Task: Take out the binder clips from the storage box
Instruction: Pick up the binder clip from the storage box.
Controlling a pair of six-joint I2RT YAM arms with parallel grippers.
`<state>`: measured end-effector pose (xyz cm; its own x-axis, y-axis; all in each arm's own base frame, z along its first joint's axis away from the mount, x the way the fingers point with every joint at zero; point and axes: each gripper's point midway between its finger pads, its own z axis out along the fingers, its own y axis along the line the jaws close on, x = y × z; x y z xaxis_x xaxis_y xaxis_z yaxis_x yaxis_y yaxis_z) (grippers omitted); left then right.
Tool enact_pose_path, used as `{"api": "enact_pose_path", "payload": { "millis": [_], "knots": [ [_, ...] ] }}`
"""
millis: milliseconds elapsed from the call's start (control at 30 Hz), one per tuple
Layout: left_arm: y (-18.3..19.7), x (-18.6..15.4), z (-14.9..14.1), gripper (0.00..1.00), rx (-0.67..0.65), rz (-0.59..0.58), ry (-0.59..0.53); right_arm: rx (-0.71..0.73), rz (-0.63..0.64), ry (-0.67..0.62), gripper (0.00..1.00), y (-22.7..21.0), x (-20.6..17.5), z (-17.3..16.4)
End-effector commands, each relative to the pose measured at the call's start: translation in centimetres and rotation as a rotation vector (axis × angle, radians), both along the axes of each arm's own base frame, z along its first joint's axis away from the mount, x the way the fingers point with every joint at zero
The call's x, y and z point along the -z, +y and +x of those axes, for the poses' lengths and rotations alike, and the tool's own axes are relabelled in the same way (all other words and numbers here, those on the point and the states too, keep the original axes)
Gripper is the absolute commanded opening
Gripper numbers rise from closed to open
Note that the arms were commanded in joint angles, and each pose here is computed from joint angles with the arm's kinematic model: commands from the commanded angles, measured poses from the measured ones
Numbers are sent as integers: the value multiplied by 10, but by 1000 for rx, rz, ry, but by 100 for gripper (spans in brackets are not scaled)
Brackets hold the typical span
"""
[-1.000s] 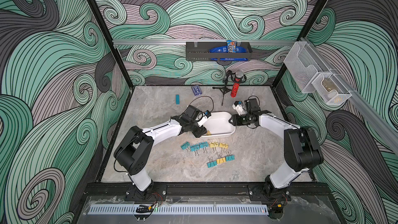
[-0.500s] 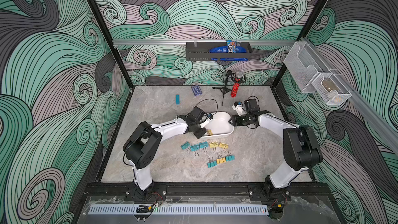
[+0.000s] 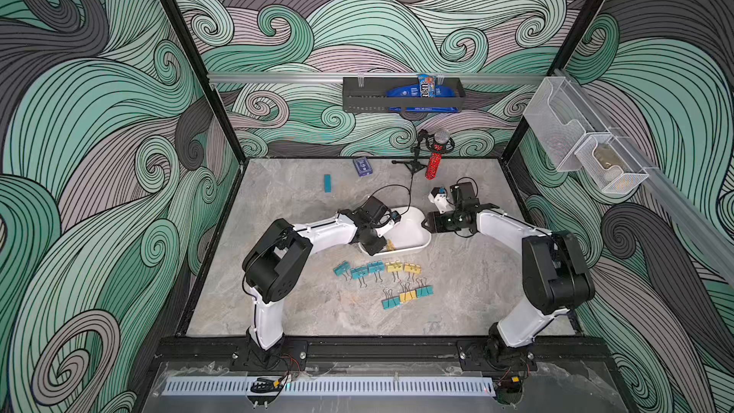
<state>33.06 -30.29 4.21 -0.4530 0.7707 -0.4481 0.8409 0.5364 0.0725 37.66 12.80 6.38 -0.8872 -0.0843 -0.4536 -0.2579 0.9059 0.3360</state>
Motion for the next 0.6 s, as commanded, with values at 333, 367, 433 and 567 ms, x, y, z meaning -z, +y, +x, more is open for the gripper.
{"api": "enact_pose_path", "payload": {
  "millis": [333,367,433,567],
  "knots": [
    [-27,-44,22,0,-3,-145,-121,-17,-6,3,48,2,5,0],
    [-28,-46,23,0,-4,-152,-128,-17,-6,4,48,2,5,0],
    [-30,-51,25,0,-9,-169,-141,-17,-6,3,48,2,5,0],
    [-32,-66,28,0,-15,-213,-182,-17,-6,3,48,2,5,0]
  ]
}}
